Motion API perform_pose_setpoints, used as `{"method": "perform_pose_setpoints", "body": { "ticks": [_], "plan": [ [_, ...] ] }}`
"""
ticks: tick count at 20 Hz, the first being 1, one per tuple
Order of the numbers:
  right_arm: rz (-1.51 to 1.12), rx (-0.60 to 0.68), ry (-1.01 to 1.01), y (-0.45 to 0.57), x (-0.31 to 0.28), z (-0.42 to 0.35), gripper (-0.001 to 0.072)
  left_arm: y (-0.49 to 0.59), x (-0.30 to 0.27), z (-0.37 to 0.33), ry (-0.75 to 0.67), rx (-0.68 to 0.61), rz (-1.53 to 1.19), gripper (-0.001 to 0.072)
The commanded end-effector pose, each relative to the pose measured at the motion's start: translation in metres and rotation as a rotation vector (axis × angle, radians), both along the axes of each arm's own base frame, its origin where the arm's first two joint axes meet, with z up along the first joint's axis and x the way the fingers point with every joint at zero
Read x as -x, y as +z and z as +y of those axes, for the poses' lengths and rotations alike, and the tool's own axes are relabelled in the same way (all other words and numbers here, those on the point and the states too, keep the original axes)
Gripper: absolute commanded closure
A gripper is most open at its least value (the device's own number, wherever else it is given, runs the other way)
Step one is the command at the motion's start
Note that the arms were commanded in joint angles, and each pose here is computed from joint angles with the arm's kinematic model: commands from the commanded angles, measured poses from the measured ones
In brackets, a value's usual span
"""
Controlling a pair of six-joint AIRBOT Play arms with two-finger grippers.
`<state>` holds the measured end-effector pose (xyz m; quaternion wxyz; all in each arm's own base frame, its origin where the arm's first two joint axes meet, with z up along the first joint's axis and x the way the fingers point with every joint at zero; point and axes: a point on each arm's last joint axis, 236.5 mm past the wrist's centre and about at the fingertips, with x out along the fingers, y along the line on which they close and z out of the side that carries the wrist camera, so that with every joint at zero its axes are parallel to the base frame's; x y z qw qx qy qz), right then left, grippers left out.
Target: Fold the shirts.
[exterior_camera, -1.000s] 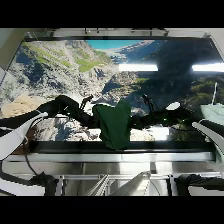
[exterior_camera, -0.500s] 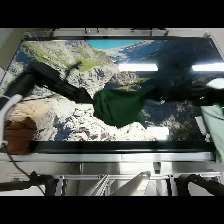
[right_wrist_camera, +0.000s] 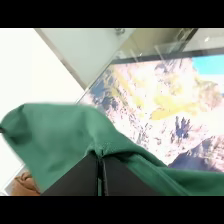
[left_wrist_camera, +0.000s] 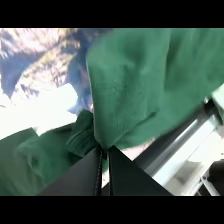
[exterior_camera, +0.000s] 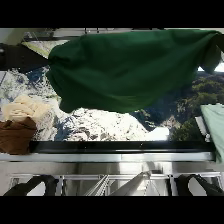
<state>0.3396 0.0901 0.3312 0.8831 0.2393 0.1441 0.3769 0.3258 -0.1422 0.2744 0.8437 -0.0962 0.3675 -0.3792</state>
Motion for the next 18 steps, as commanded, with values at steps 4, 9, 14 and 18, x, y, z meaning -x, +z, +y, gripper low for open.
{"method": "perform_pose_setpoints", "body": {
  "ticks": [4, 9, 14, 18],
  "plan": [
    [0.15, 0.044, 0.12, -0.057, -0.025, 0.03, 0.069, -0.058, 0.005, 0.006, 0.036, 0.022, 0.16, 0.0689],
    [0.344, 0.073, 0.137, -0.169, -0.099, 0.065, 0.0689, -0.171, -0.012, 0.011, 0.056, 0.043, 0.432, 0.069],
    [0.499, 0.055, 0.072, -0.245, -0.135, 0.038, 0.0327, -0.248, -0.04, 0.054, 0.164, 0.018, 0.61, -0.0011],
    [0.628, 0.067, 0.047, -0.262, -0.107, -0.034, 0.0328, -0.256, -0.067, 0.1, 0.222, 0.056, 0.653, -0.0011]
  ]
}}
